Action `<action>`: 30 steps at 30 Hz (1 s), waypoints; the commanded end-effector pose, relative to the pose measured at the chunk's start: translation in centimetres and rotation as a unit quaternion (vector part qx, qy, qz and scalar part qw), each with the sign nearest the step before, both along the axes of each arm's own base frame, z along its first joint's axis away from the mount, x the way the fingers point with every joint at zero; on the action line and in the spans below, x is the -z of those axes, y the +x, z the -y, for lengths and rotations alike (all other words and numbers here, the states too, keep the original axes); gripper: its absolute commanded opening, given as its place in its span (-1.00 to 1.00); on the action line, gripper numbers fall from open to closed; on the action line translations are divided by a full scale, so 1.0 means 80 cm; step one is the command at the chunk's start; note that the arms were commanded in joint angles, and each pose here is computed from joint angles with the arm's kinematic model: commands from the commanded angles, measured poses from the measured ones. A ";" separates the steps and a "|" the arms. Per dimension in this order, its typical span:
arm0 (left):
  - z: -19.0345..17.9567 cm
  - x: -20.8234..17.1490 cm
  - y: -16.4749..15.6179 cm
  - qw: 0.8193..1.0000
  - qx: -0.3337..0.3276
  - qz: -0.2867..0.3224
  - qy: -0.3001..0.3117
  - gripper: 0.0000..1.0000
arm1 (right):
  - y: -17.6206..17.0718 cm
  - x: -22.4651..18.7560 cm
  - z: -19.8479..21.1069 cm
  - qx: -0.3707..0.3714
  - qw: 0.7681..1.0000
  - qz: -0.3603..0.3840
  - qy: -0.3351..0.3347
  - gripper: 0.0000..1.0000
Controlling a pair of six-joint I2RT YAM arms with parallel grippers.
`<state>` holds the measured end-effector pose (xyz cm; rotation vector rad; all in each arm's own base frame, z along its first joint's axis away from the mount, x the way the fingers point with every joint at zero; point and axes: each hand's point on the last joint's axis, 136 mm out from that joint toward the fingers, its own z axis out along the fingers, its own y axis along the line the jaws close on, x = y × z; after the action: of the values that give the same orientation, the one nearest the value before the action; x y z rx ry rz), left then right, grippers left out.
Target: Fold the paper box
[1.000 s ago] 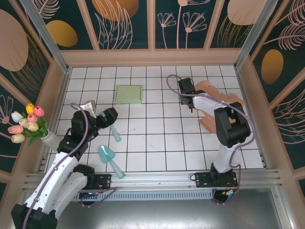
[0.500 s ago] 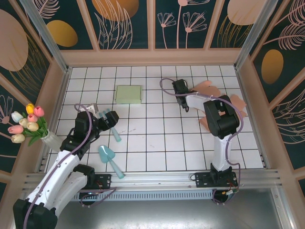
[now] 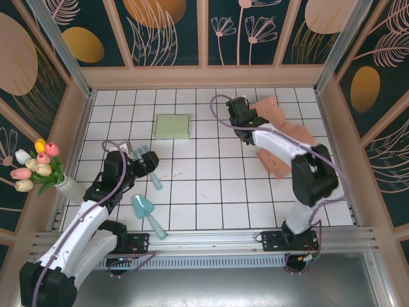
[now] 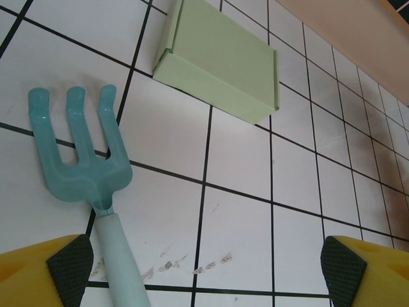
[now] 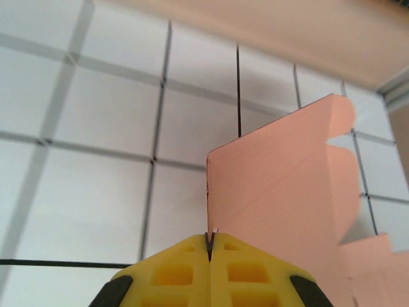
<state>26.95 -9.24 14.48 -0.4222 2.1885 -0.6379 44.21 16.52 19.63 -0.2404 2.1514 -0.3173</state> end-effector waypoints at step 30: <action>-0.033 -0.067 -0.001 0.991 -0.109 0.083 0.009 0.81 | -0.306 -0.004 -0.146 -0.655 0.710 0.092 -0.241 -0.89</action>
<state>26.73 -7.09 19.57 -0.5292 1.9674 -0.5364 24.93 28.74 23.65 -1.3866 1.5084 -0.0279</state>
